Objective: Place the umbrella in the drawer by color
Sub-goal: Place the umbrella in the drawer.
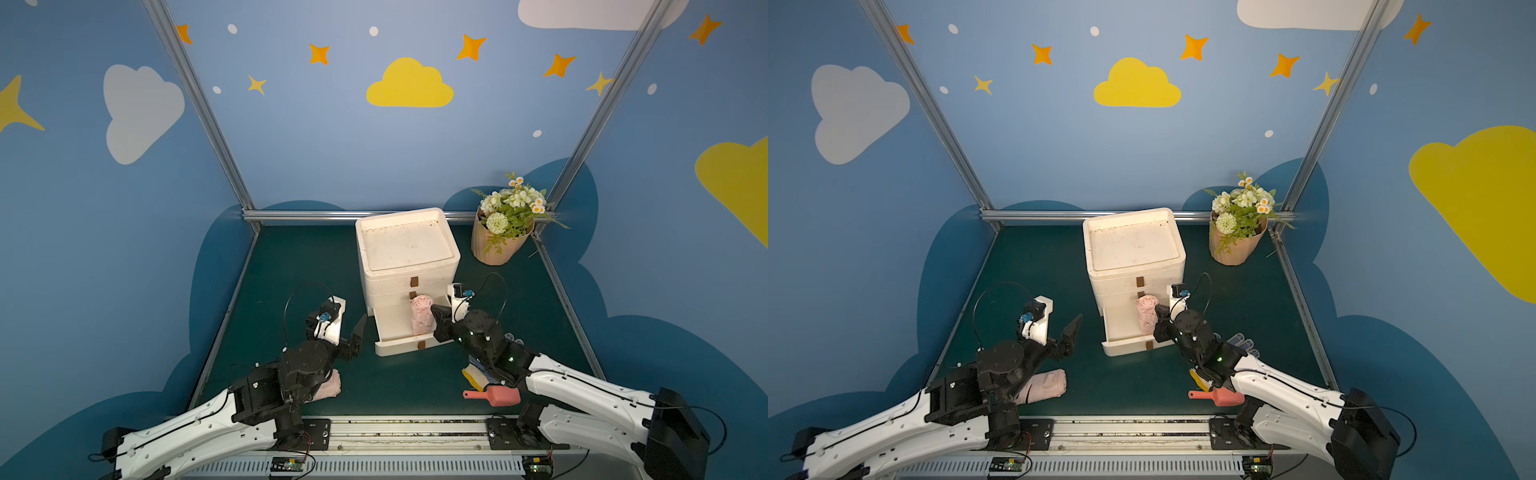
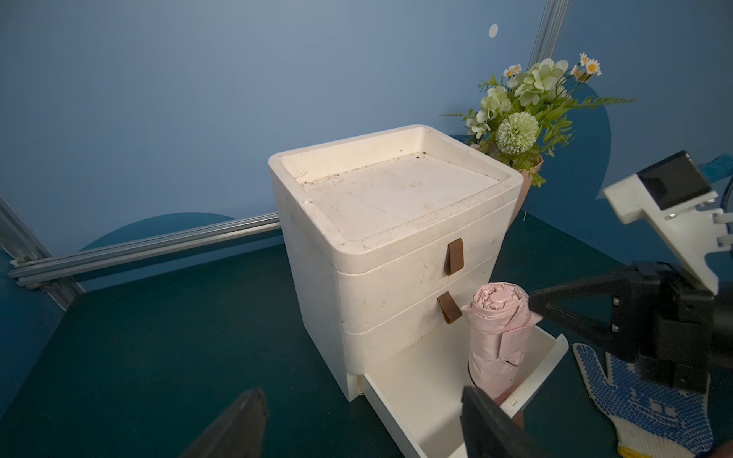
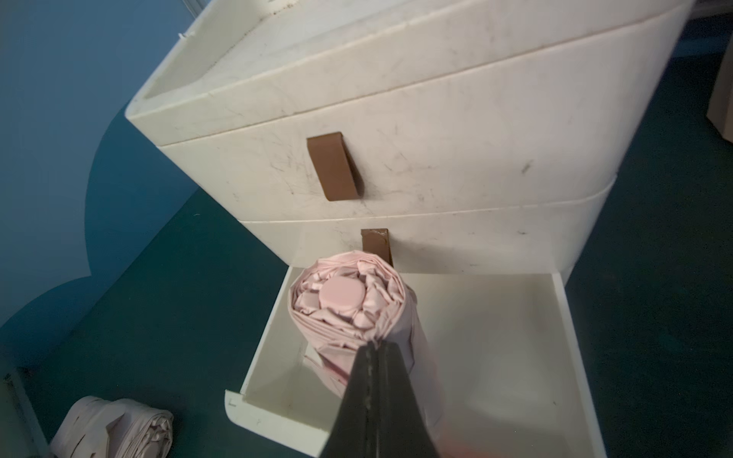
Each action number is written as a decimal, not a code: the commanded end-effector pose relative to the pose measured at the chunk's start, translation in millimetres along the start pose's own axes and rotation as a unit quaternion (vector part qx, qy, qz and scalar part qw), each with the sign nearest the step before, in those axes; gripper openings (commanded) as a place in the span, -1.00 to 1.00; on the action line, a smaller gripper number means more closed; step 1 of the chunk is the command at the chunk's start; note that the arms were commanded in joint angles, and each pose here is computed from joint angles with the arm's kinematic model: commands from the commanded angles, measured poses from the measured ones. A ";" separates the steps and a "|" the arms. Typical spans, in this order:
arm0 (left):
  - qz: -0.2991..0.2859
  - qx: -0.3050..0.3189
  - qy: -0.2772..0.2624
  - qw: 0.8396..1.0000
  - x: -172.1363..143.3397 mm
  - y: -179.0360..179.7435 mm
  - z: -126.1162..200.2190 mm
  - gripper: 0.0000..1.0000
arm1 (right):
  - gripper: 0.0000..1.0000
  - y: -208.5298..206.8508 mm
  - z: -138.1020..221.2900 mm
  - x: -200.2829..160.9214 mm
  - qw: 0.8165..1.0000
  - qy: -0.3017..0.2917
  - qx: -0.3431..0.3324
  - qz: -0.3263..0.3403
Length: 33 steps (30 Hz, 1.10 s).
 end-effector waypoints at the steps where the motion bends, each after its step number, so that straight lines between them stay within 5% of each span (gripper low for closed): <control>1: 0.015 0.006 -0.013 1.000 5.7 0.4 -1.0 0.64 | -1.00 -29.2 13.8 -13.6 0.997 0.021 -0.070 -0.030; 5: 0.017 0.006 -0.016 1.000 6.7 0.1 -1.7 0.65 | -1.00 -65.0 23.9 -51.6 0.987 0.065 -0.141 -0.043; 12: 0.023 0.006 -0.017 1.000 9.0 -2.5 -4.4 0.65 | -1.00 -53.1 7.6 -89.3 0.986 0.139 -0.095 -0.006; 19: 0.023 0.009 -0.002 1.000 5.2 -4.1 -7.0 0.65 | -1.00 -25.1 -31.1 -118.5 0.961 0.264 -0.084 0.008; 27: 0.034 0.015 0.003 0.999 -4.5 4.0 -2.4 0.65 | -1.00 -49.9 -27.1 -110.2 0.962 0.224 -0.152 -0.023; 33: 0.036 0.019 -0.001 0.999 -6.1 6.9 -2.0 0.65 | -0.27 -45.8 -22.6 -99.0 0.964 0.225 -0.138 0.013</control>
Point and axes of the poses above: each gripper's point midway between its finger pads, its own z axis back along the fingers, its own y axis along the line the jaws close on, x = y × z, the point moved 1 cm from there along z, back along the fingers, and after that the axes turned 2 degrees about z, right-handed, at the moved point
